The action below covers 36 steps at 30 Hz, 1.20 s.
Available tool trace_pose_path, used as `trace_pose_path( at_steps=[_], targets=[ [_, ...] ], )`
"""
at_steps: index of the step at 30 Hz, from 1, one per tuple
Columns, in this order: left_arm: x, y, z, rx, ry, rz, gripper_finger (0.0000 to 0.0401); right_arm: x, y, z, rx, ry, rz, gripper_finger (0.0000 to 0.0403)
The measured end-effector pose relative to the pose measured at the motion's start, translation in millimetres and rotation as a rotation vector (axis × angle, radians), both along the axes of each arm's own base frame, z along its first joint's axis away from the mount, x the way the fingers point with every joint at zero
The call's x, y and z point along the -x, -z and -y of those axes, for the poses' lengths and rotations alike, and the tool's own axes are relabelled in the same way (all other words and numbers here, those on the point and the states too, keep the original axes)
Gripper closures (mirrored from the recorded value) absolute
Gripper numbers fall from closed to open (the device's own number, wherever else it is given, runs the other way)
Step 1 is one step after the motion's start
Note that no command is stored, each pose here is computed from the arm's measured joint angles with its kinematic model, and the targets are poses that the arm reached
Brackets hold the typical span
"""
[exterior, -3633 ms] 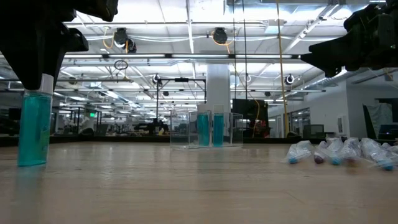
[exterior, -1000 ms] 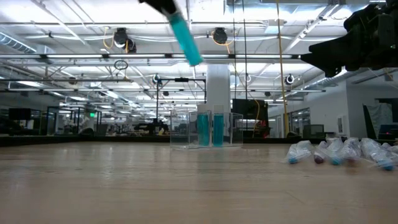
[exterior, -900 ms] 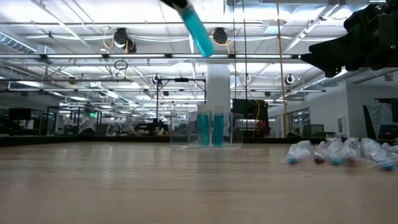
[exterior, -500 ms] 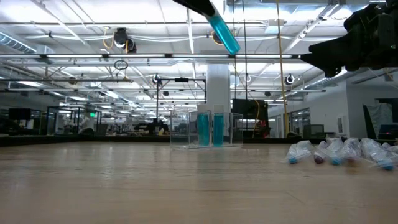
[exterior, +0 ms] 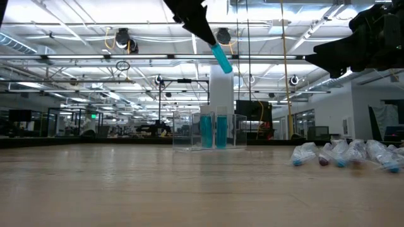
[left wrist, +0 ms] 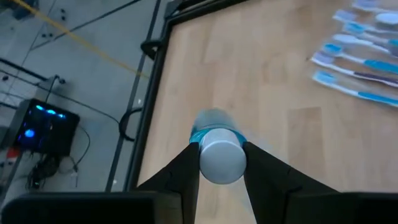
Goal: Pick & Place toothbrushing station
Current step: Put the blue mouthwash into the transparent organizer
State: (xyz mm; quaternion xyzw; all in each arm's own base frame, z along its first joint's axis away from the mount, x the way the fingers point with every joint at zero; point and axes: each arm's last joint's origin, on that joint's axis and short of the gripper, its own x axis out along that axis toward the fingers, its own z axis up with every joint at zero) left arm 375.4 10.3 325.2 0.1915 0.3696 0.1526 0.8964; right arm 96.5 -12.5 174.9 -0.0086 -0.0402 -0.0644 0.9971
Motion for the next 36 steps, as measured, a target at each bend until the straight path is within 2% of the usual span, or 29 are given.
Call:
trace_pose_path(
  at_steps=[8, 13, 18, 21, 24, 28, 36],
  targets=[
    [3, -6, -27, 0.051, -0.073, -0.002, 0.0286, 0, 0, 0, 0.0, 0.0, 0.0, 0.019],
    [7, -37, -35, 0.137, -0.089, 0.065, 0.0301, 0, 0, 0, 0.0, -0.001, 0.0, 0.019],
    [14, -62, -50, 0.217, -0.178, 0.111, 0.0301, 0, 0, 0, 0.0, -0.001, 0.0, 0.019],
    [13, -55, -62, 0.255, -0.261, 0.046, 0.0301, 0, 0, 0, 0.0, -0.001, 0.001, 0.019],
    [8, -42, -71, 0.315, -0.295, -0.05, 0.0301, 0, 0, 0, 0.0, 0.0, 0.001, 0.019],
    [-9, -22, -74, 0.379, -0.268, -0.119, 0.0301, 0, 0, 0, 0.0, 0.0, 0.001, 0.019],
    [-22, 2, -67, 0.383, -0.225, -0.228, 0.03, 0, 0, 0, 0.0, -0.001, 0.0, 0.019]
  ],
)
